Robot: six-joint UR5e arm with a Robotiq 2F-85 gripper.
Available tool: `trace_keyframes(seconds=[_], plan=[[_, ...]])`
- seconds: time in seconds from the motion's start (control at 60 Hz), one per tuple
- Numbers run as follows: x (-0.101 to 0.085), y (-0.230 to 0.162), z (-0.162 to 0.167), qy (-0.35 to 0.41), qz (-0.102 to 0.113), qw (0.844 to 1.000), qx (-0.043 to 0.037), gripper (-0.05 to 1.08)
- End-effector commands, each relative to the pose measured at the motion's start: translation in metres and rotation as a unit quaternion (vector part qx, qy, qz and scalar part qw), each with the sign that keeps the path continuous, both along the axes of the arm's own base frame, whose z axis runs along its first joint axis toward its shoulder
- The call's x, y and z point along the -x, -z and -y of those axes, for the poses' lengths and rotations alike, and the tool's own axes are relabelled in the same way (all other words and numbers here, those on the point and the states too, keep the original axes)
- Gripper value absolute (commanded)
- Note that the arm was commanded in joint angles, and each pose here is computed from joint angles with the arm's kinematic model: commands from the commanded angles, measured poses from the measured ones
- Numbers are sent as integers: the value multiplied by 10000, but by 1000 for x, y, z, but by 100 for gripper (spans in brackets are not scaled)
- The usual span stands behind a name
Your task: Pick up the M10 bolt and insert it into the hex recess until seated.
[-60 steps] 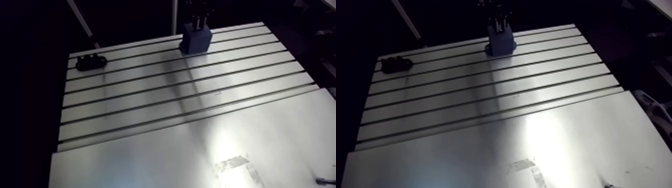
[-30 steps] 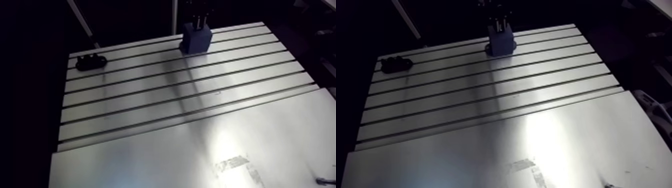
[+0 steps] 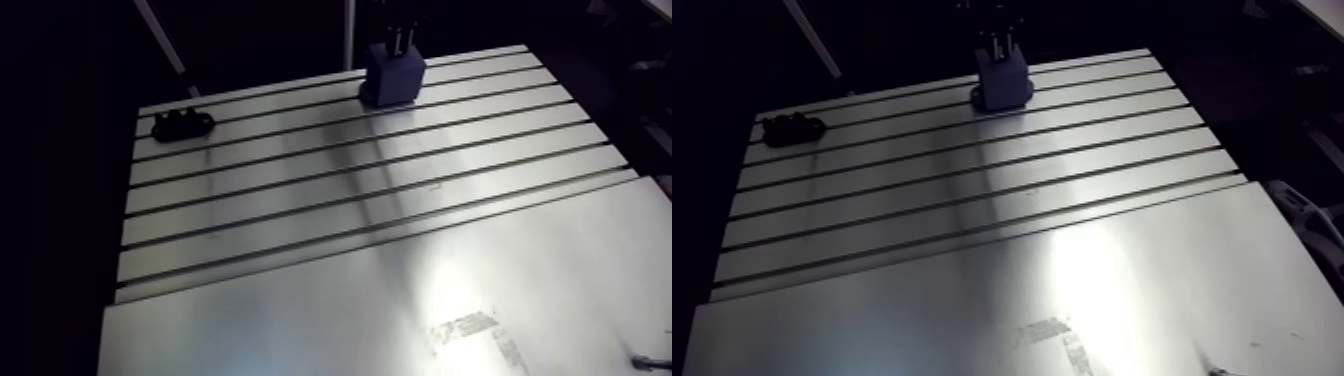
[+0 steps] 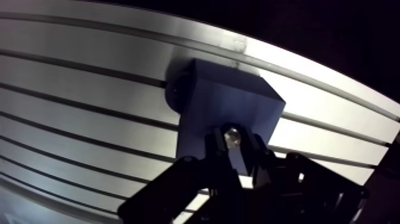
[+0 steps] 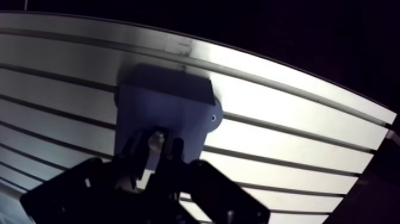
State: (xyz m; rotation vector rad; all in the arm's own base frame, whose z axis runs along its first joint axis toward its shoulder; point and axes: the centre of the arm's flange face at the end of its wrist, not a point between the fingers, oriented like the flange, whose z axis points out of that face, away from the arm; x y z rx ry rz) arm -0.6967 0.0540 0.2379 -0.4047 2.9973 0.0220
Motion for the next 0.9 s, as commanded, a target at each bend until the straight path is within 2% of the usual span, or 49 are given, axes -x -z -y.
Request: trace_keyframes(seconds=[0.017, 0.267, 0.417, 0.583, 0.9], plan=[[-1, 1, 0, -209, 43, 9998, 39, 77], [-5, 3, 2, -706, 132, 9973, 123, 77], [-6, 1, 5, -1224, 138, 9922, 208, 77], [-6, -1, 6, -1522, 119, 9880, 249, 77], [-6, -1, 5, -1890, 122, 9815, 268, 77]])
